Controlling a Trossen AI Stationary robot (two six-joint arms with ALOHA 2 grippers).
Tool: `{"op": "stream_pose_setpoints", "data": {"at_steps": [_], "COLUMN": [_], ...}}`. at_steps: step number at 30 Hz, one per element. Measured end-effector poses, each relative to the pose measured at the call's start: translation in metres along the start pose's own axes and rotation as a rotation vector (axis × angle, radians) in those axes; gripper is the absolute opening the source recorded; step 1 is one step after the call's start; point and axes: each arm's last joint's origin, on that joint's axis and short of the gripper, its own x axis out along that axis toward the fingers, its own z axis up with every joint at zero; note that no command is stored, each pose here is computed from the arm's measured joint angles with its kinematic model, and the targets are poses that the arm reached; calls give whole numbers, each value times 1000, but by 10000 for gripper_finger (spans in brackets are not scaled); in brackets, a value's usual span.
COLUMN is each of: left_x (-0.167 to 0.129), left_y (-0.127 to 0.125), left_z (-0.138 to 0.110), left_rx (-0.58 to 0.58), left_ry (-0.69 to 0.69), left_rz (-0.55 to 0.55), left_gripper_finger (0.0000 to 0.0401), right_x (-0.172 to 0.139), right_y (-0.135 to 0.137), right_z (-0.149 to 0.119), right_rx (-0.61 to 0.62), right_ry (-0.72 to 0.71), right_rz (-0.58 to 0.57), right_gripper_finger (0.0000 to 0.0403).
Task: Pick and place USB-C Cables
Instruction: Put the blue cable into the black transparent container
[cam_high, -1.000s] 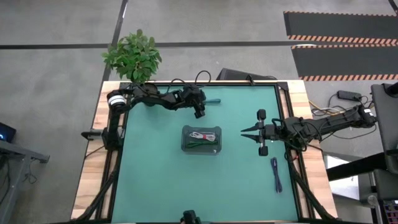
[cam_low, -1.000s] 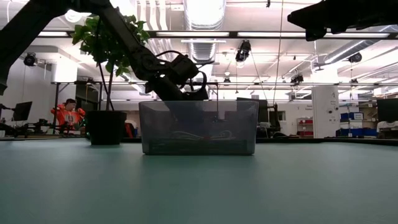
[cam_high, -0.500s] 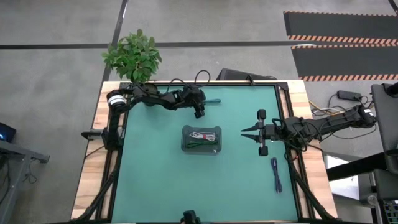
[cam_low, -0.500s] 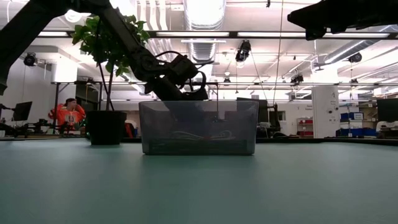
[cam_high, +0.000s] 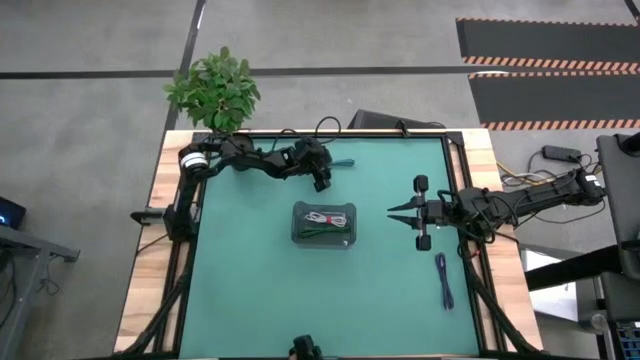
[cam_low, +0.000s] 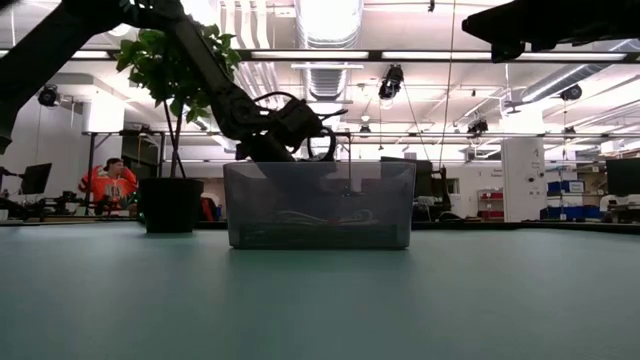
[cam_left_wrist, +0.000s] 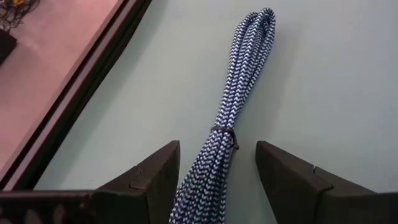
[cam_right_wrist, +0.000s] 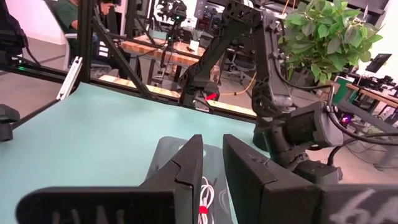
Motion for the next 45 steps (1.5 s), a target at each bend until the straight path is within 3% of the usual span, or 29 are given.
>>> {"op": "stream_pose_setpoints", "data": {"at_steps": [6, 23, 31, 40, 45], "left_x": [1, 2, 0, -37, -72], "left_y": [2, 3, 3, 13, 15], "left_z": [-2, -2, -2, 29, 49], "left_rx": [-4, 32, 56, 46, 50], "left_ry": [4, 14, 22, -71, -128], "left_rz": [11, 19, 24, 61, 59], "left_gripper_finger": [186, 61, 53, 10, 8], "right_x": [0, 0, 0, 0, 0], "right_y": [0, -1, -1, -1, -1], "right_z": [0, 3, 3, 3, 3], "right_rx": [1, 23, 42, 37, 31], "right_ry": [0, -29, -29, -29, -29], "right_rz": [-1, -7, -5, -4, -4], "right_gripper_finger": [54, 54, 54, 54, 54]}}
